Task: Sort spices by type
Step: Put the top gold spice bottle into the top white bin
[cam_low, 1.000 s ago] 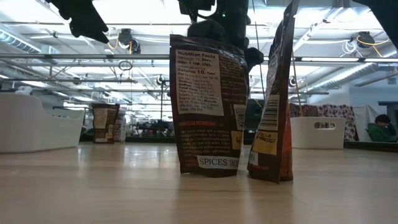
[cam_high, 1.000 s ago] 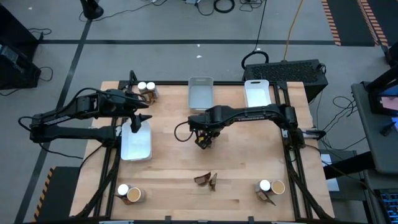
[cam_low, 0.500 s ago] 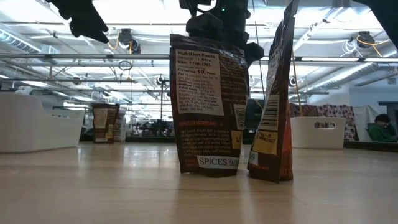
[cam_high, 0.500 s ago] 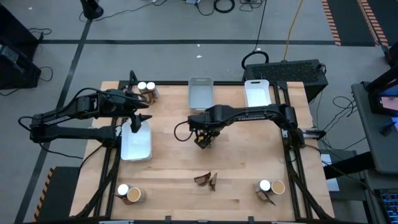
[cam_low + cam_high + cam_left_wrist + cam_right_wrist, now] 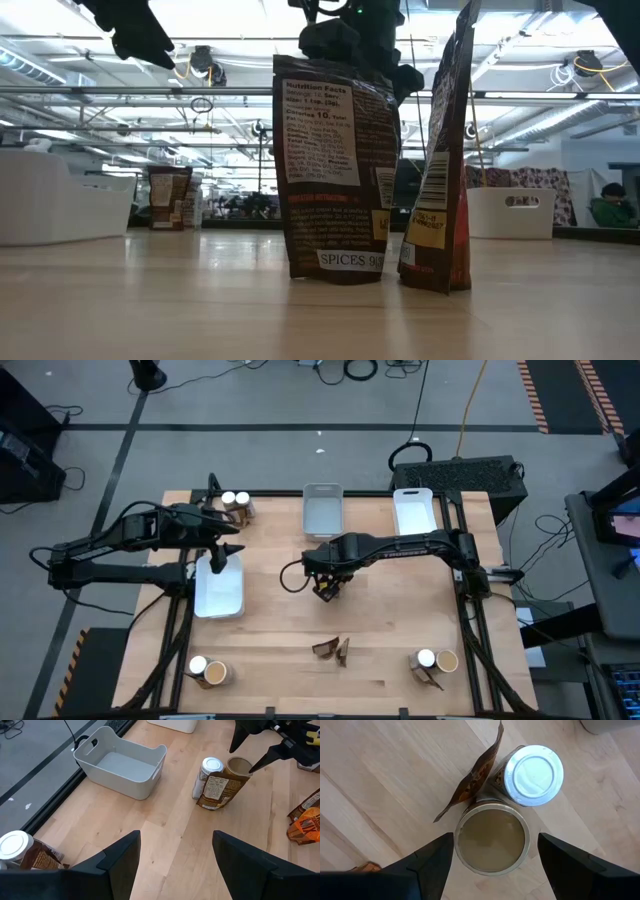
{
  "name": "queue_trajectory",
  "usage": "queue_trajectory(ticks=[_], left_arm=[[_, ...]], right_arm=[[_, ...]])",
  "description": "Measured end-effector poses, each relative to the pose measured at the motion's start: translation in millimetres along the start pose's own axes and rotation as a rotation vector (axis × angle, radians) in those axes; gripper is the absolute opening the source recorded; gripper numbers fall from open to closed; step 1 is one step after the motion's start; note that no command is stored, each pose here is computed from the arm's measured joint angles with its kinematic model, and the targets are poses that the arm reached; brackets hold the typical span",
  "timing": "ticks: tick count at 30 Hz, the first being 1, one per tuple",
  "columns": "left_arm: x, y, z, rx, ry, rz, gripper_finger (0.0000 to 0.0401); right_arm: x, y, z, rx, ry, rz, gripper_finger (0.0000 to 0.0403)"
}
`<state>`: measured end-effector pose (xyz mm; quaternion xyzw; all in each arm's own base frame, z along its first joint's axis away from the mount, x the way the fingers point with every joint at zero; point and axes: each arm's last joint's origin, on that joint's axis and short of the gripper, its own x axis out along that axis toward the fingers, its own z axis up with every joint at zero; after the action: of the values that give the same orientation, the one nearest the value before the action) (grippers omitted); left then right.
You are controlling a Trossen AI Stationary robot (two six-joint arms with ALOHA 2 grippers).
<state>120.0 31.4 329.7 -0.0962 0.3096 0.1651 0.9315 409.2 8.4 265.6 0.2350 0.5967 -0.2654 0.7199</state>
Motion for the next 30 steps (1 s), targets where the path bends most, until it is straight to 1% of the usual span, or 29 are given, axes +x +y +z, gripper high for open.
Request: queue_trajectory(ticks=[6, 14, 18, 24, 30], left_arm=[[0.0, 0.0, 0.0, 0.001, 0.000, 0.000, 0.0252], [0.0, 0.0, 0.0, 0.001, 0.000, 0.000, 0.0252], [0.0, 0.0, 0.0, 0.002, 0.000, 0.000, 0.0252], [0.0, 0.0, 0.0, 0.002, 0.000, 0.000, 0.0252], [0.1, 0.0, -0.1, 0.002, 0.001, 0.000, 0.0252]], right_arm=[[0.0, 0.3, 0.1, 0.001, 0.000, 0.005, 0.0285], [0.3, 1.4, 1.1, -0.009, -0.008, 0.016, 0.0333], [6.8, 1.5, 0.0, -0.013, 0.022, -0.011, 0.0351], [28.5, 8.3, 0.0, -0.048, 0.062, -0.045, 0.0354], [33.0, 8.9, 0.0, -0.050, 0.069, -0.059, 0.0353]])
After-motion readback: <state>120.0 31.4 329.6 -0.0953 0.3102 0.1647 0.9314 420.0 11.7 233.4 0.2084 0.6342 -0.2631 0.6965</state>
